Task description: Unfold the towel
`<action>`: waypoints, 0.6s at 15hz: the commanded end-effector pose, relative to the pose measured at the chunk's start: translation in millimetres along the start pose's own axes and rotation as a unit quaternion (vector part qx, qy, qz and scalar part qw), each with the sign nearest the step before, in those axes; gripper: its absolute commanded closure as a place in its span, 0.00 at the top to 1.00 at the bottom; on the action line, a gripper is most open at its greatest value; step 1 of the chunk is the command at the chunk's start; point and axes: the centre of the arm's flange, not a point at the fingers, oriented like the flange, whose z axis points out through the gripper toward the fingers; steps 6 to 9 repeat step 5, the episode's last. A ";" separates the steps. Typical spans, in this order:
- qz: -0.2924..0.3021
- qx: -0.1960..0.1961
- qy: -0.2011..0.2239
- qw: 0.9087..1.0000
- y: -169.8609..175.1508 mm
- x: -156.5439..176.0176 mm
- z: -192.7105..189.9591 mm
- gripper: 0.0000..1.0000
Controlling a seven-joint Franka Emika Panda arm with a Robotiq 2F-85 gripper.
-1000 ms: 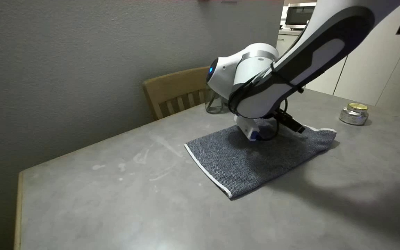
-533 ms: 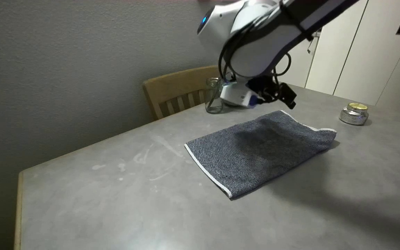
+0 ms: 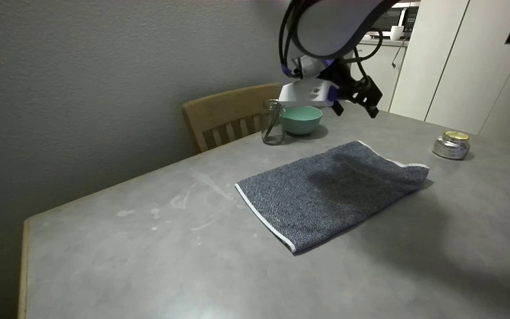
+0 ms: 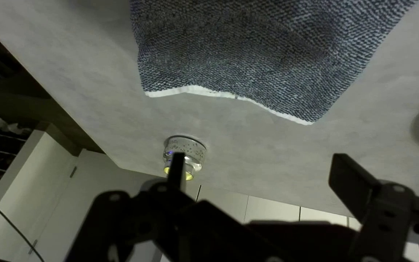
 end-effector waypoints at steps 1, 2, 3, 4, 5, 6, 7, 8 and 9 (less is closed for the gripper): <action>0.000 -0.001 0.001 1.000 -0.5 -1.4 1.7 1.00; -0.001 -0.002 0.001 1.000 -1.1 -2.6 3.0 1.00; -0.001 -0.002 0.001 1.000 -1.2 -3.2 3.8 1.00; -0.001 -0.002 0.001 1.000 -1.2 -3.1 3.6 1.00; -0.001 -0.002 0.001 1.000 -1.3 -3.0 3.4 1.00; -0.001 -0.002 0.001 1.000 -1.3 -3.0 3.4 1.00; -0.001 -0.002 0.001 1.000 -1.3 -3.0 3.4 1.00; -0.001 -0.002 0.001 1.000 -1.3 -3.0 3.4 1.00; -0.001 -0.002 0.001 1.000 -1.3 -3.0 3.4 1.00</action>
